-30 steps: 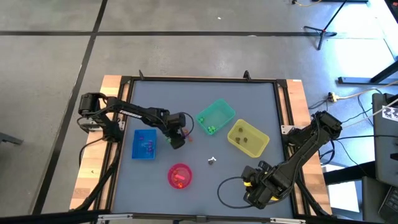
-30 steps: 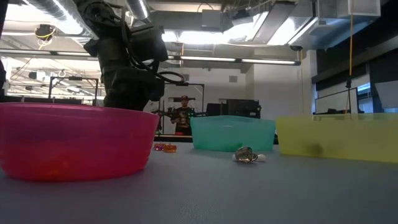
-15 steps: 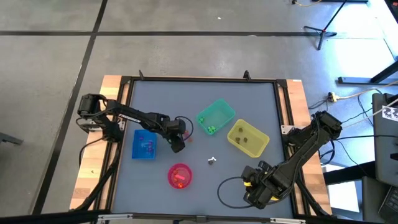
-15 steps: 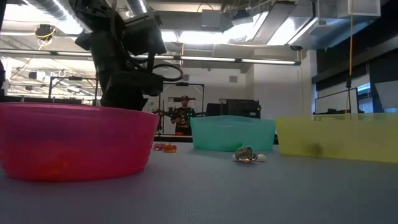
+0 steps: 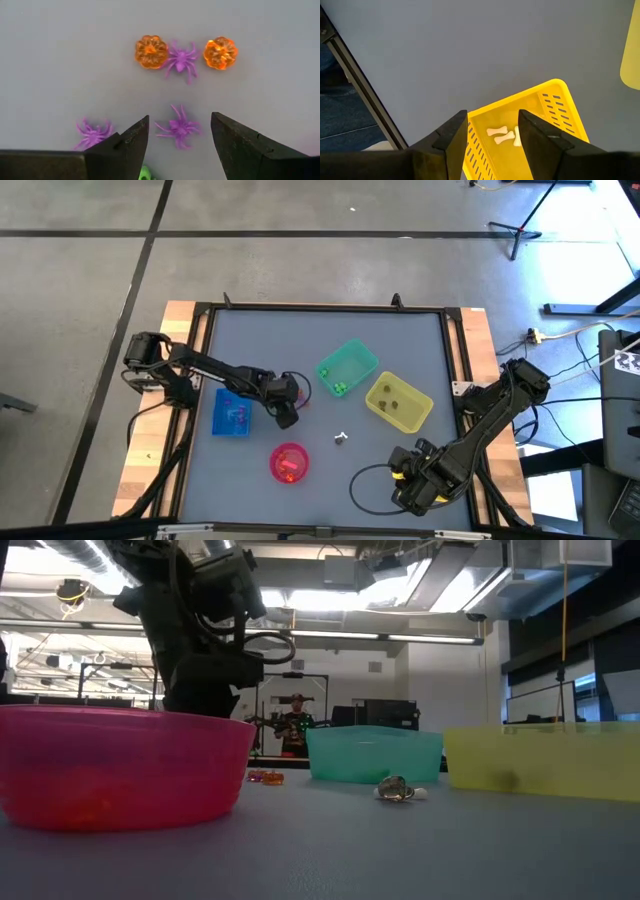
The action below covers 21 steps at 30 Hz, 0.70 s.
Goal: Sort Halloween decoration
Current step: Put the violet spider toy into the blue bin
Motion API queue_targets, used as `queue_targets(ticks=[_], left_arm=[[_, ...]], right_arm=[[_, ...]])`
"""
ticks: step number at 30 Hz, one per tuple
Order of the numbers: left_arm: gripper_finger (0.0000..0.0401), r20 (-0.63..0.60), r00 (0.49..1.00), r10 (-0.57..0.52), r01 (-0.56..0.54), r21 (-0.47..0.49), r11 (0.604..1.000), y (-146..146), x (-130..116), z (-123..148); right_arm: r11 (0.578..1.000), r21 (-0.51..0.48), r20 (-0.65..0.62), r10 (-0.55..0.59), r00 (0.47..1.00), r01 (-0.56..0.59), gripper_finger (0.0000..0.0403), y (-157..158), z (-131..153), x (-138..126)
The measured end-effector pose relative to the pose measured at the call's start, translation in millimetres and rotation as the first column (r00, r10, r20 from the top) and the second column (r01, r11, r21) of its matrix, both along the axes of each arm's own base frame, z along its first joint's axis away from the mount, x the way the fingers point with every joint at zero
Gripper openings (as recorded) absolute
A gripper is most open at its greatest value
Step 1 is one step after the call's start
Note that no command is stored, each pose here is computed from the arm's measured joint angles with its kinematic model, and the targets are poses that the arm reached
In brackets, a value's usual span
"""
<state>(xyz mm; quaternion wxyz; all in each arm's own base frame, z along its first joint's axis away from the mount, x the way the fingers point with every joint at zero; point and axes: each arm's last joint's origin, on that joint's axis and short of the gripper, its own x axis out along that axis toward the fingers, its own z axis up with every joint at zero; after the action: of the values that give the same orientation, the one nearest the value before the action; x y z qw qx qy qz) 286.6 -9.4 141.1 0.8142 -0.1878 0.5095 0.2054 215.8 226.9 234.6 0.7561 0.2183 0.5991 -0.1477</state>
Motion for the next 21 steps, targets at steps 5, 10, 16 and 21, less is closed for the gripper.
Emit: queue_targets(ticks=[5,10,16,21], left_arm=[[0.0197,0.0,1.0,0.0,0.0,0.001,1.0,-0.2,0.0,-0.1],[0.0197,-0.022,1.0,-0.001,0.001,0.002,1.0,-0.3,1.3,-7.2],[0.0197,-0.049,0.999,0.0,0.0,0.006,1.0,-0.3,2.4,-13.8],[0.0187,-0.065,0.998,-0.001,0.001,0.005,1.0,-0.2,0.9,-14.3]], right_arm=[[1.0,0.0,0.0,0.0,1.0,0.0,0.0172,0.0,0.0,0.0],[1.0,0.0,0.0,0.0,1.0,0.0,0.0172,0.1,0.0,-0.1],[1.0,0.002,0.002,0.0,1.0,0.0,0.0172,0.2,0.0,0.1],[1.0,0.004,0.004,0.0,1.0,0.0,0.0172,0.5,0.0,0.3]])
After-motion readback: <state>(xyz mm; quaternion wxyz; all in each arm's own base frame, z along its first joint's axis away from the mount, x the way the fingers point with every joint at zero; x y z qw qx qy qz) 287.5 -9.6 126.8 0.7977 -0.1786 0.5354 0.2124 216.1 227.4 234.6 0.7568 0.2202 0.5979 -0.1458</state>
